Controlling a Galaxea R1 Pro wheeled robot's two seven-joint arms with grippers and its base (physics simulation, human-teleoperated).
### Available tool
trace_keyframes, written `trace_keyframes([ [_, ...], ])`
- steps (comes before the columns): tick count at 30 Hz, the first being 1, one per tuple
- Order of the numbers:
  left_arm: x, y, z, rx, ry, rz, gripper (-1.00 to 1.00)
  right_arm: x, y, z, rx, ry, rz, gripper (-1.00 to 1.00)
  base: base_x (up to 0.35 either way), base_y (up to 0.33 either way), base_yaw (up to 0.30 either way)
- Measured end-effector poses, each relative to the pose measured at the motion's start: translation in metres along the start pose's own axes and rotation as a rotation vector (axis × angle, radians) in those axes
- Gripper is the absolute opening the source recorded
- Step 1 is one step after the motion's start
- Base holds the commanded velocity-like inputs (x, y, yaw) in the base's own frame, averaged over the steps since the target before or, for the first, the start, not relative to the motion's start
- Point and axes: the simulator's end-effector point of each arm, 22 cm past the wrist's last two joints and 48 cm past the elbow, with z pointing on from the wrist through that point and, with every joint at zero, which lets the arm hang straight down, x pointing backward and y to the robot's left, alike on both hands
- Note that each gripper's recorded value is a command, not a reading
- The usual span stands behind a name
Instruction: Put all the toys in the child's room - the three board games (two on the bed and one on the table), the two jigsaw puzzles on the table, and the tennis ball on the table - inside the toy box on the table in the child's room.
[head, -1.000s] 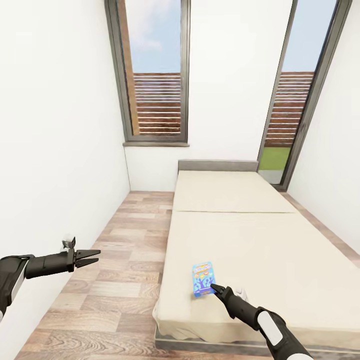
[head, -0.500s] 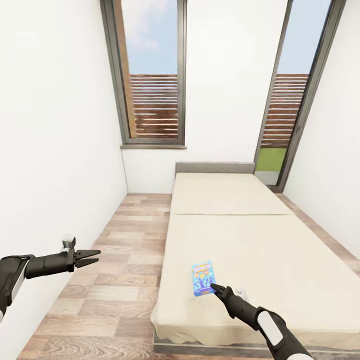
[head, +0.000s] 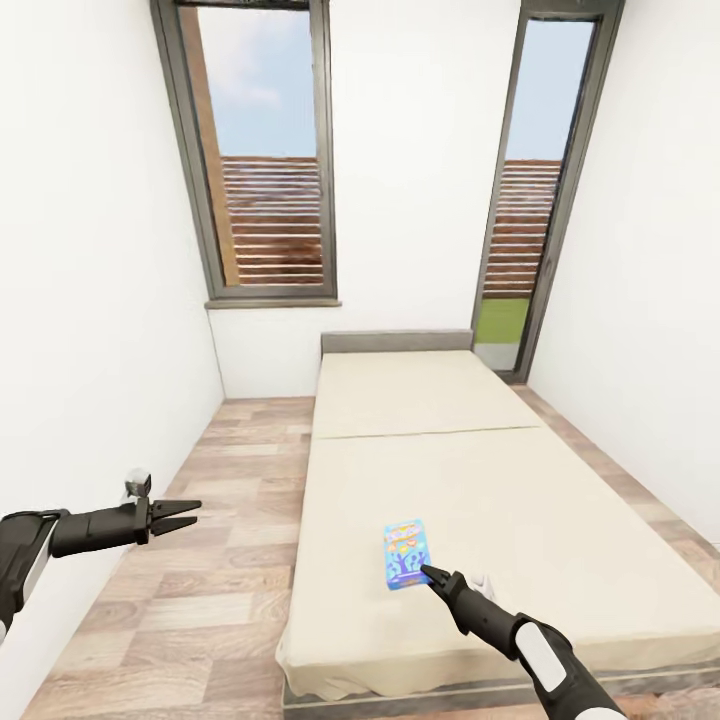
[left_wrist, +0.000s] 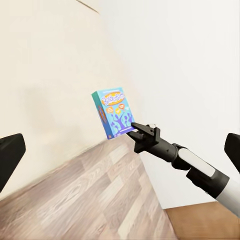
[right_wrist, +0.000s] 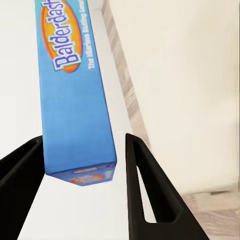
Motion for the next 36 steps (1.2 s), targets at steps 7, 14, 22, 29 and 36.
trace_keyframes([
  [7,-0.007,-0.012,-0.004,0.000,-0.001,0.005,1.00,-0.003,0.014,-0.005,-0.006,-0.002,-0.002,-1.00,0.000,0.000,-0.156],
  [14,-0.012,-0.021,-0.006,0.000,0.000,0.006,1.00,-0.004,0.024,-0.009,-0.006,-0.001,-0.002,-1.00,0.000,0.000,-0.014],
  [22,-0.017,-0.032,-0.006,0.004,0.003,0.005,1.00,-0.006,0.039,-0.015,-0.023,-0.002,0.000,-1.00,0.000,0.000,-0.093],
  [29,-0.021,-0.043,-0.007,0.008,0.005,0.007,1.00,-0.020,0.052,-0.029,-0.059,-0.020,-0.009,-1.00,0.000,0.000,-0.254],
  [36,-0.026,-0.054,-0.009,0.010,0.006,0.009,1.00,-0.041,0.059,-0.049,-0.082,-0.046,-0.021,-1.00,0.000,0.000,-0.274],
])
